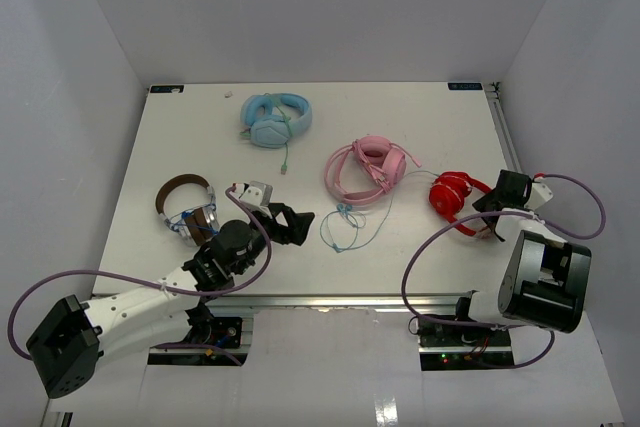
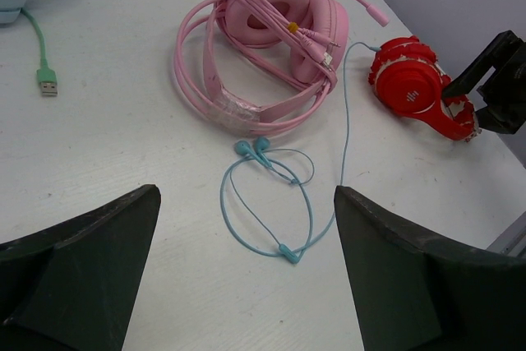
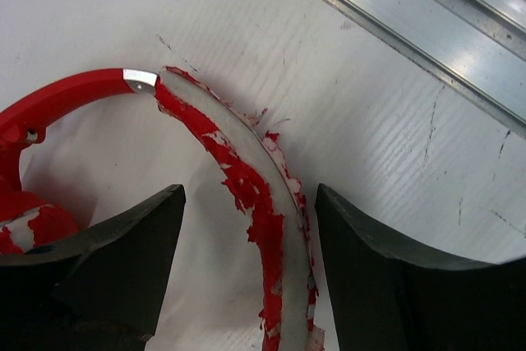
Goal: Wrap the headphones
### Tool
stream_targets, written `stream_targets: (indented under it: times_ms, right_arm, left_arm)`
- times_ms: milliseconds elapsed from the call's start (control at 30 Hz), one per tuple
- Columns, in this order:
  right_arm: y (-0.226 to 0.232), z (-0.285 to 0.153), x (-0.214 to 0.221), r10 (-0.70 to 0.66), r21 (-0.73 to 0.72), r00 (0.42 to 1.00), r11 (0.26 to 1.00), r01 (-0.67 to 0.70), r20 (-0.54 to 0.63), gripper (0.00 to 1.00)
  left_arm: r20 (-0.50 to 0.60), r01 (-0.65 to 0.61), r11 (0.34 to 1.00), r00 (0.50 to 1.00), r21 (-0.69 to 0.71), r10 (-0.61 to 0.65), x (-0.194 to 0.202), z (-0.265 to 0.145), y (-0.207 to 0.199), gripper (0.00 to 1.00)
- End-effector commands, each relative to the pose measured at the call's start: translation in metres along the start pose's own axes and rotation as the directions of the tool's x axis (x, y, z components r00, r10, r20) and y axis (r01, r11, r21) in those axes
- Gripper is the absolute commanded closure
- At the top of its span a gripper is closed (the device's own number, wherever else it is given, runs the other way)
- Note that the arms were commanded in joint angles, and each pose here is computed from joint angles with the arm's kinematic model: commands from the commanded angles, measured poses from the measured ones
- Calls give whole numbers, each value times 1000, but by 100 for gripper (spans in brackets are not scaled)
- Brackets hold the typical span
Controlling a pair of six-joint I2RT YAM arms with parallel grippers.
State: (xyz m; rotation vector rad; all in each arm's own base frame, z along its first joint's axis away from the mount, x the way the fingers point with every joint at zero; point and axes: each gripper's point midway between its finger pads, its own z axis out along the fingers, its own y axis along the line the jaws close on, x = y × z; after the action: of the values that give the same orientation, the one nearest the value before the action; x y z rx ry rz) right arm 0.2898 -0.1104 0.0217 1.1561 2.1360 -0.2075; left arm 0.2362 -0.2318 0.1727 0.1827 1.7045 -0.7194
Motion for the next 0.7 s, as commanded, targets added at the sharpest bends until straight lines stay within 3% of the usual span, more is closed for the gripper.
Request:
stream_targets:
  times_ms: [0,100,167,500,667]
  right_arm:
    - [-1,3,0,9,0,1000,1000,-9,3,54]
    - [0,-7,-12,4,-7,999,1000,-4,39,84]
    - [5,-16,-24,0,-24,998,1000,2,64,92]
    - [33,-121,-127,-21,-161,942,984,79,335,92]
    - [78,-166,-143,-60,-386,916,894,226,397,92]
  left_arm:
    - [16,0,1000,1000,12,0,-4,-3,-2,2]
    - [16,3,1000,1000,16,-3,-4,-3,-3,2]
    - [17,4,1000,1000,18,-4,-4,-3,-3,2]
    - [31,14,999,999,40,-15,-9,-6,-7,2]
    - [34,10,999,999,31,-11,-9,-7,-5,2]
